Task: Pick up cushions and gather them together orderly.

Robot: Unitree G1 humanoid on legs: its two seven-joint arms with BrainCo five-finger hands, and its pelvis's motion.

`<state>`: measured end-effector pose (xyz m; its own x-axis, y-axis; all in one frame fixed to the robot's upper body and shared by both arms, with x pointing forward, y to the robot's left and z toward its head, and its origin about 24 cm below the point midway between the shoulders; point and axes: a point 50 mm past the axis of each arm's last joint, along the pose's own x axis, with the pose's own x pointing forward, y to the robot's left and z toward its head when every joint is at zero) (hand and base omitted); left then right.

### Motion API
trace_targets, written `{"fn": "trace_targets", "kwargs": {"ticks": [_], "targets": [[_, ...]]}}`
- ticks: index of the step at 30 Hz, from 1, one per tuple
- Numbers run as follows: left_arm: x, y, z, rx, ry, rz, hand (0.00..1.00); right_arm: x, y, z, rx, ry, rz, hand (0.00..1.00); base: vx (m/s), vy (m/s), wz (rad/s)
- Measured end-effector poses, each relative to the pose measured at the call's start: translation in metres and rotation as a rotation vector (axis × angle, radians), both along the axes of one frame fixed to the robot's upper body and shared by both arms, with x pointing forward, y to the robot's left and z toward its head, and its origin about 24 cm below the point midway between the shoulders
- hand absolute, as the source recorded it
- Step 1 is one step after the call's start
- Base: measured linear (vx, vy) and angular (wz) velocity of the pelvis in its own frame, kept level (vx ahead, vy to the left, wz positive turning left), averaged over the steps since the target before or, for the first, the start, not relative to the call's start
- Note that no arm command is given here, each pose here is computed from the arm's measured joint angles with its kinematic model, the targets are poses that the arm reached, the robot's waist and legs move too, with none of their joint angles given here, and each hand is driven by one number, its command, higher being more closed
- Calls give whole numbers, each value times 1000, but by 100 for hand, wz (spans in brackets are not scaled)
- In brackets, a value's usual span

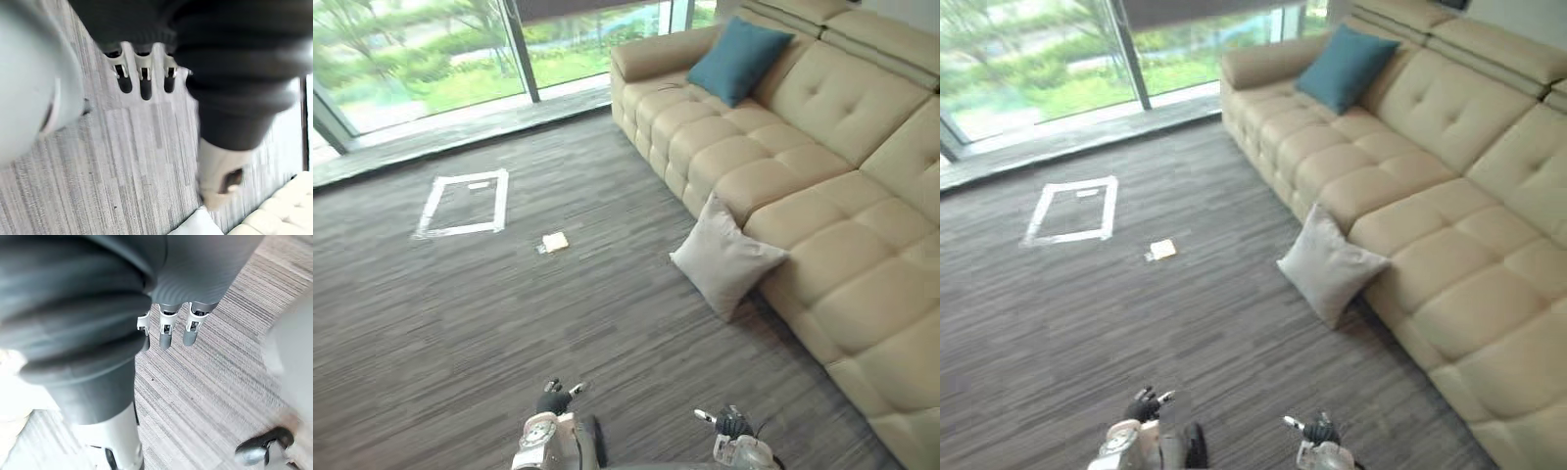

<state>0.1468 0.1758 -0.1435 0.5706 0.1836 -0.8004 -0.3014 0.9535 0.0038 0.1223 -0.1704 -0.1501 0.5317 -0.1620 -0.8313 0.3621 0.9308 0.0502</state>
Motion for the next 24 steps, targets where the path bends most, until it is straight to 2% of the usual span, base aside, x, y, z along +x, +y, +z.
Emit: {"fn": "trace_targets", "kwargs": {"ticks": [5, 10, 14, 19, 24], "targets": [[-3, -10, -4, -6, 39, -59, 0, 15, -5, 10, -24, -78, 4, 0, 430, 176, -45], [-13, -12, -8, -5, 72, -82, 0, 14, -9, 7, -25, -59, -18, 0, 441, -38, -7], [-5, -31, -7, -45, 60, -109, 0, 12, -36, 8, -94, -39, -30, 0, 472, -132, -38], [-8, -25, -6, -55, 48, -76, 0, 4, -29, 4, -74, -11, -27, 0, 311, -106, -66], [-4, -19, -3, -49, 11, -34, 0, 3, -27, 3, -67, -5, -28, 0, 291, 106, -100]]}}
